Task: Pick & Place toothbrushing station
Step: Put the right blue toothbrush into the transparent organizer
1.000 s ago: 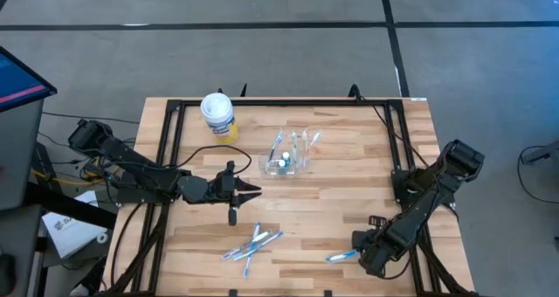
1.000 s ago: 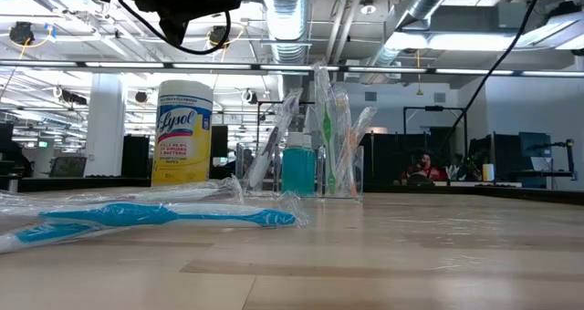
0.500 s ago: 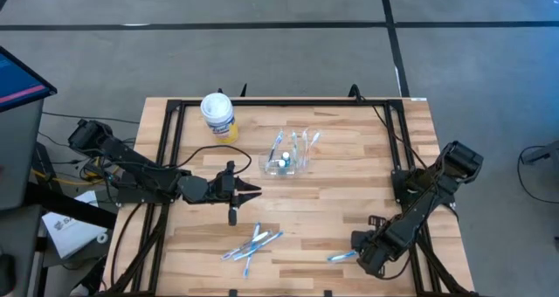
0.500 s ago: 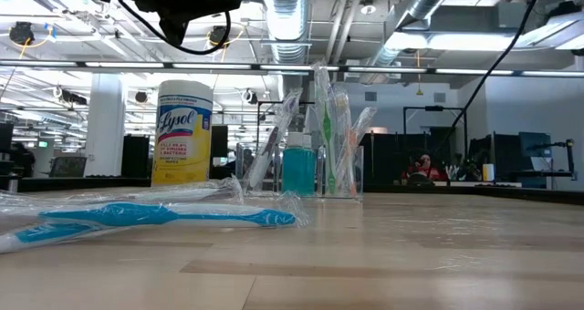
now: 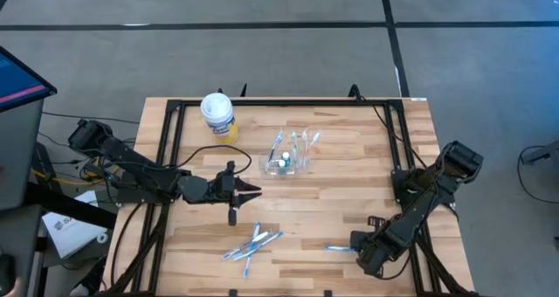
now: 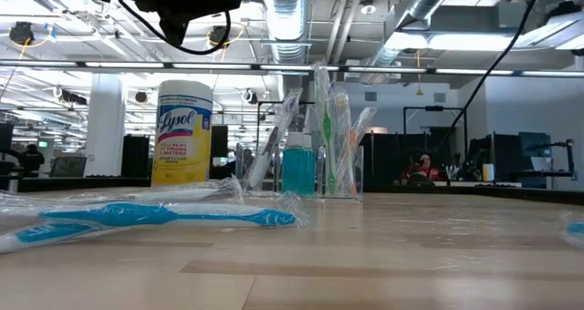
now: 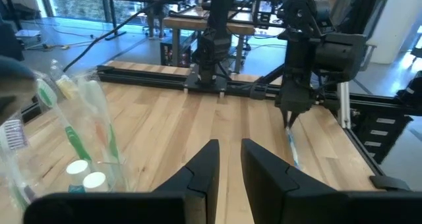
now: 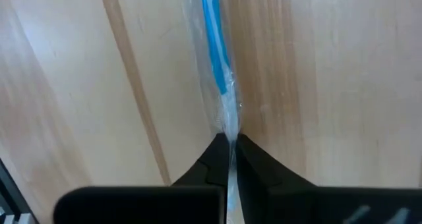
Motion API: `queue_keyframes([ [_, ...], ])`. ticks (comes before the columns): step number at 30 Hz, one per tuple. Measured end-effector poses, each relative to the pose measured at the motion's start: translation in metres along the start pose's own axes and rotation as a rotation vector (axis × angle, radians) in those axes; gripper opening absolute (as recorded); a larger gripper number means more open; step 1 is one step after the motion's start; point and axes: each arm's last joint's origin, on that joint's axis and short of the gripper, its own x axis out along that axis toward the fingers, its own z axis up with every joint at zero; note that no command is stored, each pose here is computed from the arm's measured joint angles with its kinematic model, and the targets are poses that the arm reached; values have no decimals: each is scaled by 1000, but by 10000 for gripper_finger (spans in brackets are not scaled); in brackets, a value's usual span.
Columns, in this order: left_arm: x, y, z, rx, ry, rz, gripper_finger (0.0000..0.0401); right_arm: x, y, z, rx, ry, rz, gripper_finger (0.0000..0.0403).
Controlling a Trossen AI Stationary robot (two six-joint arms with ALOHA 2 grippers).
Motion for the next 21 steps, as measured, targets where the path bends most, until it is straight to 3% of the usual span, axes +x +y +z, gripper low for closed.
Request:
queue_keyframes([
  [7,0,-2,1,-8,4,-70,57,-5,-4,1,5,-14,-88,2],
  [21,0,-2,2,-127,-7,-75,57,-63,4,38,-104,-158,-259,1],
])
